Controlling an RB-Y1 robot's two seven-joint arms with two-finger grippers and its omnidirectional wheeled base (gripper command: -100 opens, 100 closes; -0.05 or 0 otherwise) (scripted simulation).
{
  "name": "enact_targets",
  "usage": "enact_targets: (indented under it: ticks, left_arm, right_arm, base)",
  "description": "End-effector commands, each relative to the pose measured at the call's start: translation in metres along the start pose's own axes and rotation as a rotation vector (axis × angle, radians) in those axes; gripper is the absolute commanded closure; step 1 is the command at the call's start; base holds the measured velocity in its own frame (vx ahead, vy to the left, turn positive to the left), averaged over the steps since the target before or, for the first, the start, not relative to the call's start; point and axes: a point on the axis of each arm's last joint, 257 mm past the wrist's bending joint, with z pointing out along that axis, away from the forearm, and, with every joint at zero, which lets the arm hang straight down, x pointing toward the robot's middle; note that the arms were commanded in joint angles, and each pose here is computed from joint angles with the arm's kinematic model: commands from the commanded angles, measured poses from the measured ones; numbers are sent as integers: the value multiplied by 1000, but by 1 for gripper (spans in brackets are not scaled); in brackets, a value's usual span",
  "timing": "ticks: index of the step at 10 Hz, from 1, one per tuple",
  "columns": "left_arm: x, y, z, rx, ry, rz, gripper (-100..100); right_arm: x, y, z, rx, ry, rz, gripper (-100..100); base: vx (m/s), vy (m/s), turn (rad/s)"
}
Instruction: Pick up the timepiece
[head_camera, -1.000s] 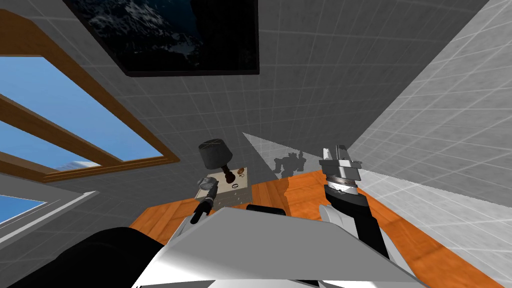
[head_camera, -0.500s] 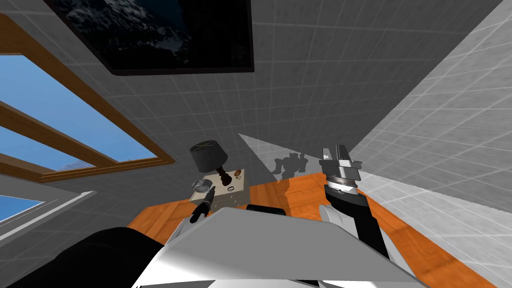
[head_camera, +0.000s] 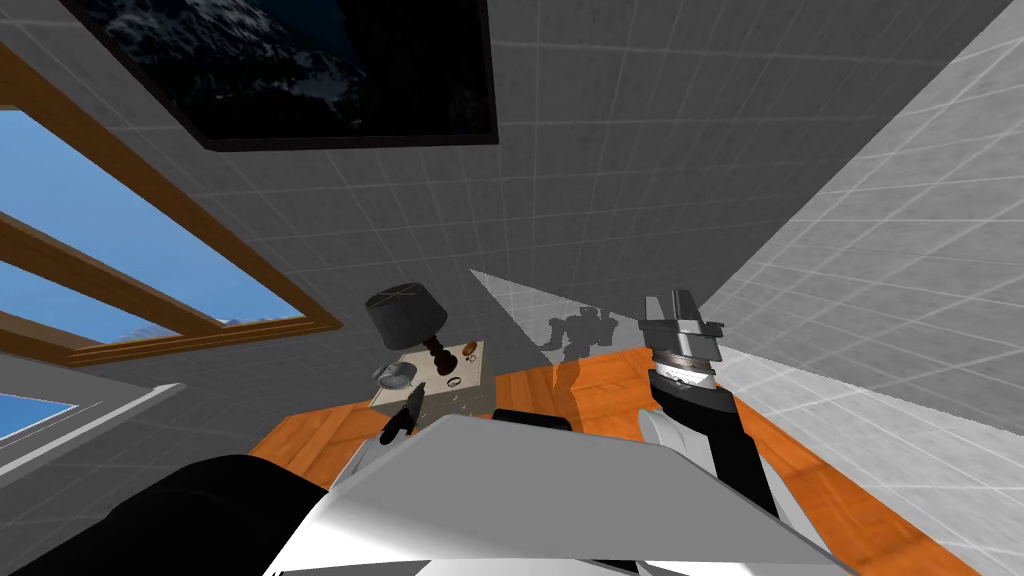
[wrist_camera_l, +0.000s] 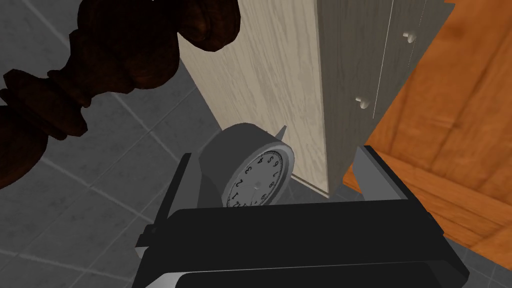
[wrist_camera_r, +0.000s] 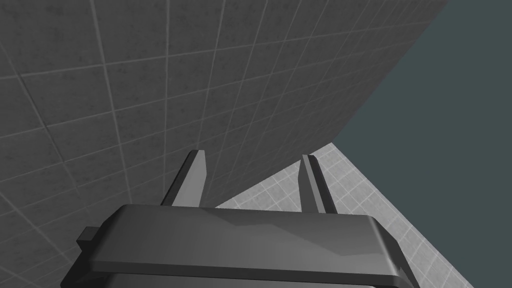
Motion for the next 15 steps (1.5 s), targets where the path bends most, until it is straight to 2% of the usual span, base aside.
enact_targets:
  ticks: [1, 2, 3, 5, 6, 8, 9, 12, 15]
  left_arm:
    - [-4, 16, 4, -57, -10, -14, -100]
    - [-6, 29, 7, -101, -18, -30, -100]
    - [-6, 30, 7, -107, -19, -30, -100]
    - [-8, 53, 11, -190, -31, -63, -100]
    - [-8, 54, 11, -195, -31, -63, -100]
    - [-5, 71, 13, -267, -38, -97, -100]
    - [-5, 71, 13, -267, -38, -97, -100]
    - [4, 87, 16, -346, -40, -145, -100]
    - [15, 92, 18, -395, -35, -184, -100]
  right_arm:
    - [0, 0, 0, 0, 0, 0, 0]
    - [0, 0, 0, 0, 0, 0, 0]
    - [0, 0, 0, 0, 0, 0, 0]
    - [0, 0, 0, 0, 0, 0, 0]
    - [0, 0, 0, 0, 0, 0, 0]
    - [0, 0, 0, 0, 0, 0, 0]
    - [0, 0, 0, 0, 0, 0, 0]
    - [0, 0, 0, 0, 0, 0, 0]
    - [0, 0, 0, 0, 0, 0, 0]
  base:
    - [168, -90, -65]
    - [184, -120, 76]
    - [130, -78, 43]
    - [100, -55, 33]
    - [75, -56, 19]
    - [98, -57, 43]
    - [90, -50, 20]
    - [75, -39, 41]
    - [83, -35, 42]
